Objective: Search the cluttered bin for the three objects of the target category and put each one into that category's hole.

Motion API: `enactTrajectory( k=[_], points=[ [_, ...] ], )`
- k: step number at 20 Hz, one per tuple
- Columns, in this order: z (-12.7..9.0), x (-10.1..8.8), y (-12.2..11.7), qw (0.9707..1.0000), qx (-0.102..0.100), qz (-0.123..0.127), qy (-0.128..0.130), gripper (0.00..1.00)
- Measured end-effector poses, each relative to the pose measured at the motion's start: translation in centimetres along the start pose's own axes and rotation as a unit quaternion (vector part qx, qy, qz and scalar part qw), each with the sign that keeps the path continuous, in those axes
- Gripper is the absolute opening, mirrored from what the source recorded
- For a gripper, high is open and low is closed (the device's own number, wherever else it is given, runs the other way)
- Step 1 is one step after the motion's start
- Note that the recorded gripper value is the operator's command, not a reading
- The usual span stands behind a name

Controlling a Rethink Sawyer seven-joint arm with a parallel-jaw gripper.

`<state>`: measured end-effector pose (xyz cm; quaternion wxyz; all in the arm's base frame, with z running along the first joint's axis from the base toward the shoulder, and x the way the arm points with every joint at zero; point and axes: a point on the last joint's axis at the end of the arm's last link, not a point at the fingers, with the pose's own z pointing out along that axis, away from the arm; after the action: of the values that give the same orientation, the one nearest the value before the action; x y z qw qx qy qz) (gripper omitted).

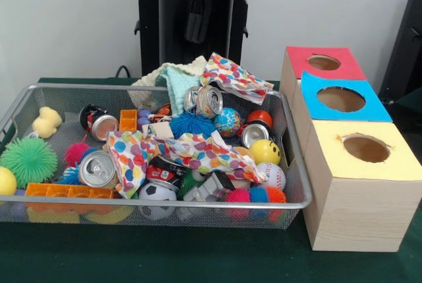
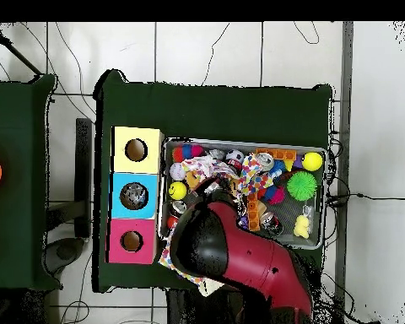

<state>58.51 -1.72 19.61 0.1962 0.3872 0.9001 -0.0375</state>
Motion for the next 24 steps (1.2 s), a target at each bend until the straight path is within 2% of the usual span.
enactTrajectory(
  k=[10,24],
  points=[
    [2.1,1.9,-0.7,0.9993,0.014,-0.032,0.016,0.0],
    [3.3,3.0,-0.8,0.9984,0.016,-0.047,0.028,0.0]
  ],
)
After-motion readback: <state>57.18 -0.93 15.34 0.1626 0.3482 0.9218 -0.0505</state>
